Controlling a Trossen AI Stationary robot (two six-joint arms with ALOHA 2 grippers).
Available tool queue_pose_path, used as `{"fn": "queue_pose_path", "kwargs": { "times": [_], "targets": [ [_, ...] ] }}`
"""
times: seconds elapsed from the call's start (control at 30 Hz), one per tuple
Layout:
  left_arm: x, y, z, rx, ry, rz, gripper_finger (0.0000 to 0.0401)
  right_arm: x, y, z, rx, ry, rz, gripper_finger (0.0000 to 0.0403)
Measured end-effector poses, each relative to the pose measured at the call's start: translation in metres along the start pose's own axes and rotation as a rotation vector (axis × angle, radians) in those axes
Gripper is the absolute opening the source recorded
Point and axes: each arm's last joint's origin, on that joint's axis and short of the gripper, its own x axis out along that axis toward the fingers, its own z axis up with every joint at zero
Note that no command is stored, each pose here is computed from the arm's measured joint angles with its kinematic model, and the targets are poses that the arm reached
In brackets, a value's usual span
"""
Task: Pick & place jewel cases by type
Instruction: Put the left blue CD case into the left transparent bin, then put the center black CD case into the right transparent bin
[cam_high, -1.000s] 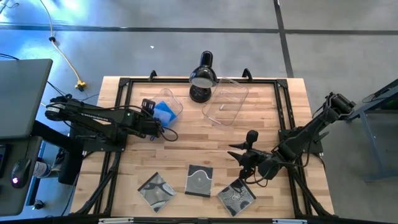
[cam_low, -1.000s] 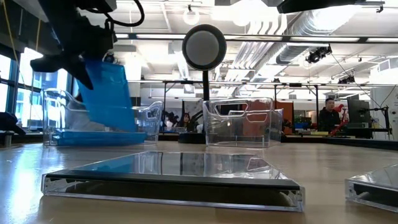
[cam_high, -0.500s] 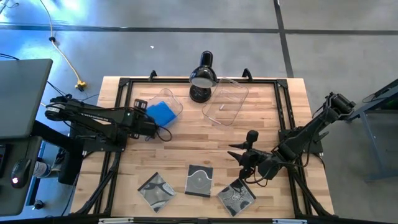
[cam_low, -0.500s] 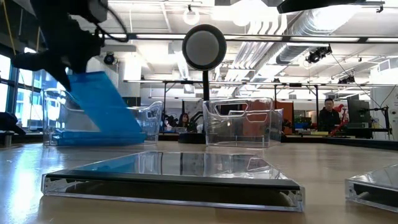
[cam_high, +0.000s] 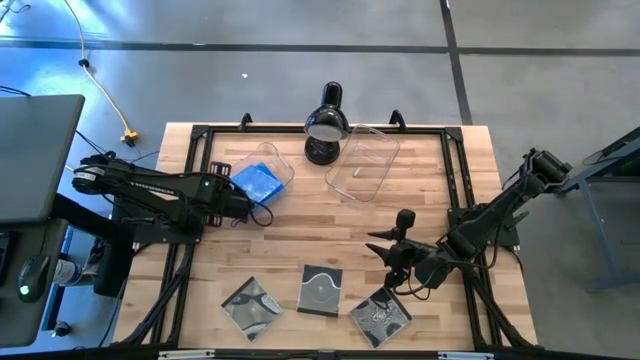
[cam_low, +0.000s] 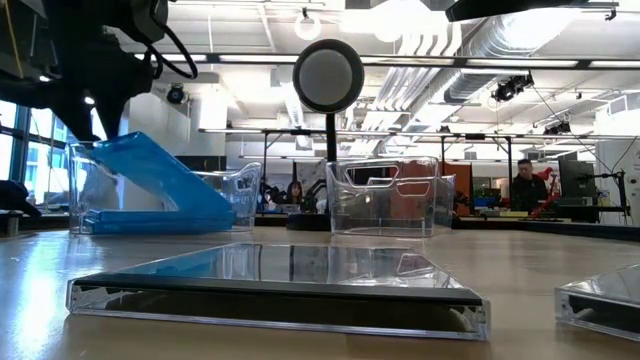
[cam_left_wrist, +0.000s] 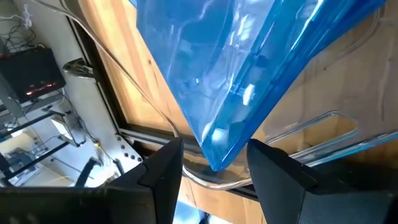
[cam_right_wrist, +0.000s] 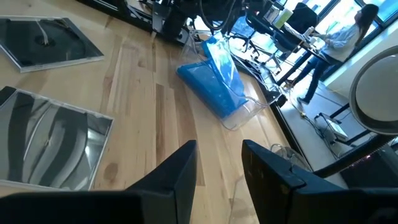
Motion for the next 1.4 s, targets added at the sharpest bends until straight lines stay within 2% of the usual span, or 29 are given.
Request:
{"fn": "queue_pose_path", "kwargs": {
  "times": [0.17, 0.33, 0.5, 0.6, 0.77, 0.9, 1.0, 1.1, 1.2, 1.33, 1.4],
  "targets": [
    [-0.002, 0.0, 0.0, 0.008, 0.0, -0.024, 0.0174, 0.0, 0.0, 0.0, 0.004, 0.0, 0.0, 0.0124],
    [-0.018, 0.011, 0.0, -0.061, -0.018, -0.031, 0.0174, 0.0, 0.0, 0.0, 0.003, 0.0, 0.0, 0.0124],
    [-0.036, 0.021, 0.007, -0.185, -0.12, -0.078, 0.0174, 0.003, -0.002, 0.0, 0.009, 0.006, -0.005, 0.0124],
    [-0.045, 0.027, 0.017, -0.257, -0.233, -0.104, 0.0174, 0.009, -0.006, -0.001, 0.056, 0.021, 0.027, 0.0124],
    [-0.057, 0.031, 0.035, -0.336, -0.431, -0.23, 0.0174, 0.024, -0.01, -0.003, 0.149, 0.058, 0.174, 0.0124],
    [-0.066, 0.028, 0.048, -0.346, -0.593, -0.449, 0.0174, 0.041, -0.003, -0.006, 0.131, 0.063, 0.22, 0.0124],
    [-0.074, 0.016, 0.063, -0.32, -0.768, -0.627, 0.0174, 0.055, 0.008, -0.011, 0.086, 0.057, 0.23, 0.0124],
    [-0.083, -0.002, 0.072, -0.288, -0.902, -0.724, 0.0174, 0.066, 0.02, -0.019, 0.038, 0.074, 0.248, 0.0124],
    [-0.082, -0.025, 0.077, -0.289, -0.92, -0.716, 0.0174, 0.071, 0.03, -0.023, 0.033, 0.07, 0.33, 0.0124],
    [-0.072, -0.053, 0.082, -0.407, -0.846, -0.664, 0.0174, 0.072, 0.035, -0.018, 0.1, 0.016, 0.45, 0.0124],
    [-0.063, -0.07, 0.087, -0.421, -0.808, -0.668, 0.0174, 0.072, 0.038, -0.014, 0.131, -0.021, 0.533, 0.0124]
  ]
}}
